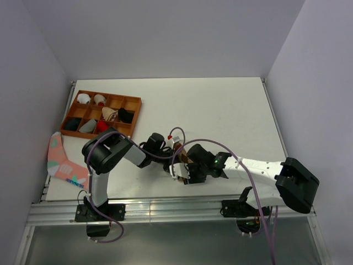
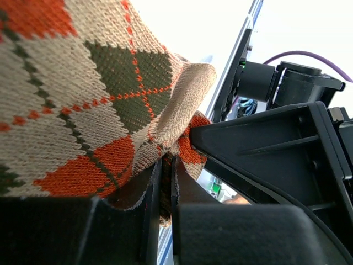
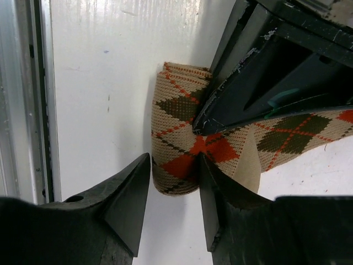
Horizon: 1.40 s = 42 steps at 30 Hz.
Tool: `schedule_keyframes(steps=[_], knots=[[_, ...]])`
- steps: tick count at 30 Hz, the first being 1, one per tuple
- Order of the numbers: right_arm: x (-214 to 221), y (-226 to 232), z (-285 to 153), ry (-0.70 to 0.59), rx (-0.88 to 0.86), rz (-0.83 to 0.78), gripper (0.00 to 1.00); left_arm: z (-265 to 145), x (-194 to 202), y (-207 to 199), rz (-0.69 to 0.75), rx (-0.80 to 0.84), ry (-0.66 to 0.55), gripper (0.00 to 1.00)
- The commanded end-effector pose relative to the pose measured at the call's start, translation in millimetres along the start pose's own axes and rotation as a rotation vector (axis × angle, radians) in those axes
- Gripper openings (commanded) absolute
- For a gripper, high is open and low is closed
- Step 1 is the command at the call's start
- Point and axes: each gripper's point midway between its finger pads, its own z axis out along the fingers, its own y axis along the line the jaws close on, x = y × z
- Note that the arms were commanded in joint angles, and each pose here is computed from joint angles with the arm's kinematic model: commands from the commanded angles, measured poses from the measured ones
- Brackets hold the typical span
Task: Roll the socks
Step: Roll the sock at the center of the board.
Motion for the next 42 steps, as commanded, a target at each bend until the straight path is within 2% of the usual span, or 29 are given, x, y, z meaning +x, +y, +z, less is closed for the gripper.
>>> schedule_keyframes(steps=[1, 5, 9, 11, 13, 19, 23, 33, 42], knots=[[0.4, 2.7, 7.1, 0.005, -0.015, 0.001, 0.47, -8.9, 40.4, 89.2, -0.192, -0.293, 0.037, 0.00], [2.9, 7.0, 12.6, 0.018, -0.047, 0.011, 0.40, -8.2, 36.9, 88.2, -0.198, -0.297, 0.025, 0.01], [-0.4, 12.4, 12.9, 0.020, -0.110, 0.038, 0.27, -10.4, 28.4, 75.9, -0.177, -0.265, -0.026, 0.07], [-2.5, 12.7, 12.4, 0.023, -0.148, 0.057, 0.24, -11.6, 21.3, 71.8, -0.161, -0.265, -0.064, 0.11], [2.8, 17.5, 10.9, 0.036, -0.203, 0.098, 0.24, -14.4, 17.0, 63.7, -0.147, -0.250, -0.098, 0.16], [7.1, 25.3, 4.7, 0.053, -0.371, 0.225, 0.22, -23.0, -8.8, 45.2, -0.058, -0.232, -0.239, 0.24], [9.2, 23.3, 4.7, 0.056, -0.413, 0.278, 0.21, -28.3, -23.1, 28.7, -0.004, -0.192, -0.314, 0.29], [3.6, 18.7, -9.7, 0.031, -0.584, 0.426, 0.21, -51.9, -41.5, -0.6, 0.122, -0.172, -0.468, 0.32], [-1.7, 13.5, -9.2, 0.052, -0.725, 0.523, 0.20, -76.1, -27.2, -12.1, 0.224, -0.128, -0.576, 0.33]])
